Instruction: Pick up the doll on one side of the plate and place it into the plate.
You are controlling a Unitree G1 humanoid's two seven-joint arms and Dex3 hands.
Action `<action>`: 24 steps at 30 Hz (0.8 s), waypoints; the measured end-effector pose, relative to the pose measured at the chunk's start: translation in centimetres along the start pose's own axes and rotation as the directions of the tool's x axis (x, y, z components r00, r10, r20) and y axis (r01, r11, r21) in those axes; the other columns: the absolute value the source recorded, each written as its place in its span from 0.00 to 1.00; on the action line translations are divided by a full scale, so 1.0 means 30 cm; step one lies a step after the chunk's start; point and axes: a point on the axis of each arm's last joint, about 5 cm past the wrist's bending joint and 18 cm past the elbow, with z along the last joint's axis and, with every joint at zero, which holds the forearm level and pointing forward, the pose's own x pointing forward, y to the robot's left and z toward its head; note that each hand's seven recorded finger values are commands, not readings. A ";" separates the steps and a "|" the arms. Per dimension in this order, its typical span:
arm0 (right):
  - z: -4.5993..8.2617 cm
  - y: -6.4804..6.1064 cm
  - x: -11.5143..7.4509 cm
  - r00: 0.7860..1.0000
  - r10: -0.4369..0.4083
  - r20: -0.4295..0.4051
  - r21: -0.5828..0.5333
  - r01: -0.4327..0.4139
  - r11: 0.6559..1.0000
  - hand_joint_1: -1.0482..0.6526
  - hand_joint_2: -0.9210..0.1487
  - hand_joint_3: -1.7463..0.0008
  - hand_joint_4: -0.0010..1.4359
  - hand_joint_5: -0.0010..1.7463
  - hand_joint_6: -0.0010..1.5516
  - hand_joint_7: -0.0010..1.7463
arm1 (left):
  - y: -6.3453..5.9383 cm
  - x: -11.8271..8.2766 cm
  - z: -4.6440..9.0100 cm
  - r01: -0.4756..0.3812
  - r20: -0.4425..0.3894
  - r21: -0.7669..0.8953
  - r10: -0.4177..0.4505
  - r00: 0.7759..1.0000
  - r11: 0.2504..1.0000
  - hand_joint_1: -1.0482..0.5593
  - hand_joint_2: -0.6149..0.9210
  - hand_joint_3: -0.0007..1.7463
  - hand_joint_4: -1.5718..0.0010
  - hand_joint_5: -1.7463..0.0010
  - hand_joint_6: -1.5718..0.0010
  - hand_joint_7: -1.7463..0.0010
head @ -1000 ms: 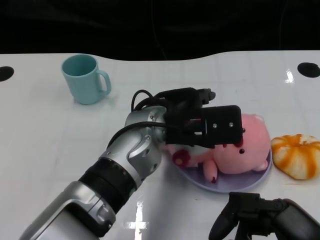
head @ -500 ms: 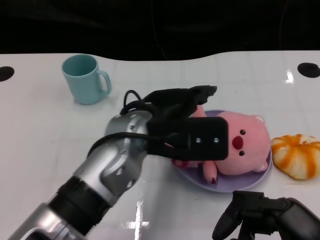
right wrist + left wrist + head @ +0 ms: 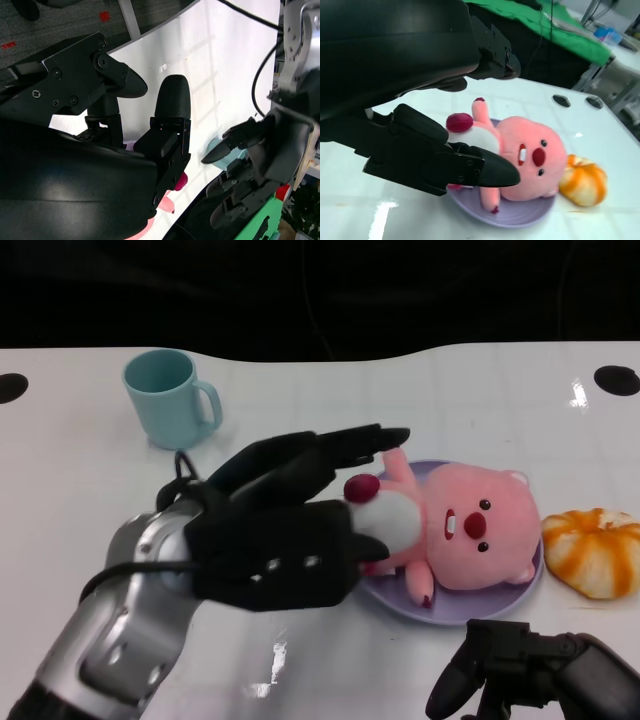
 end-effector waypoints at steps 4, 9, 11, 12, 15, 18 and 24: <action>0.000 -0.001 0.001 1.000 0.001 0.001 -0.002 -0.001 1.000 0.57 0.32 0.42 0.46 0.89 0.41 0.68 | -0.025 -0.051 -0.038 -0.097 0.019 -0.166 0.102 0.995 0.981 0.52 0.98 0.13 0.71 0.43 0.55 0.83; 0.000 -0.002 0.001 1.000 0.000 0.001 -0.002 0.000 1.000 0.57 0.32 0.42 0.46 0.88 0.41 0.68 | -0.060 -0.123 -0.079 -0.202 0.044 -0.327 0.228 0.973 0.923 0.61 0.70 0.72 0.54 0.29 0.49 0.51; 0.000 -0.001 0.002 1.000 0.001 0.002 -0.001 -0.001 1.000 0.57 0.32 0.42 0.46 0.88 0.41 0.68 | -0.070 -0.152 -0.097 -0.229 0.045 -0.380 0.265 0.963 0.896 0.62 0.69 0.76 0.50 0.27 0.48 0.44; 0.000 -0.001 0.003 1.000 0.002 0.003 -0.001 -0.002 1.000 0.57 0.32 0.42 0.46 0.88 0.41 0.68 | -0.073 -0.167 -0.105 -0.242 0.044 -0.398 0.282 0.958 0.885 0.63 0.70 0.77 0.49 0.23 0.48 0.38; 0.001 0.003 0.004 1.000 0.007 0.003 0.000 -0.007 1.000 0.57 0.32 0.42 0.46 0.88 0.41 0.68 | -0.085 -0.211 -0.121 -0.268 0.020 -0.465 0.312 0.950 0.844 0.62 0.70 0.77 0.46 0.15 0.48 0.26; 0.001 0.007 0.006 1.000 0.012 0.003 0.001 -0.012 1.000 0.57 0.31 0.43 0.46 0.88 0.41 0.68 | -0.094 -0.247 -0.120 -0.279 -0.001 -0.517 0.325 0.946 0.809 0.60 0.69 0.79 0.43 0.09 0.48 0.21; 0.002 0.013 0.009 1.000 0.017 -0.008 -0.001 -0.017 1.000 0.57 0.31 0.43 0.45 0.88 0.41 0.68 | -0.102 -0.336 -0.103 -0.293 -0.111 -0.627 0.290 0.951 0.722 0.55 0.66 0.84 0.40 0.00 0.50 0.03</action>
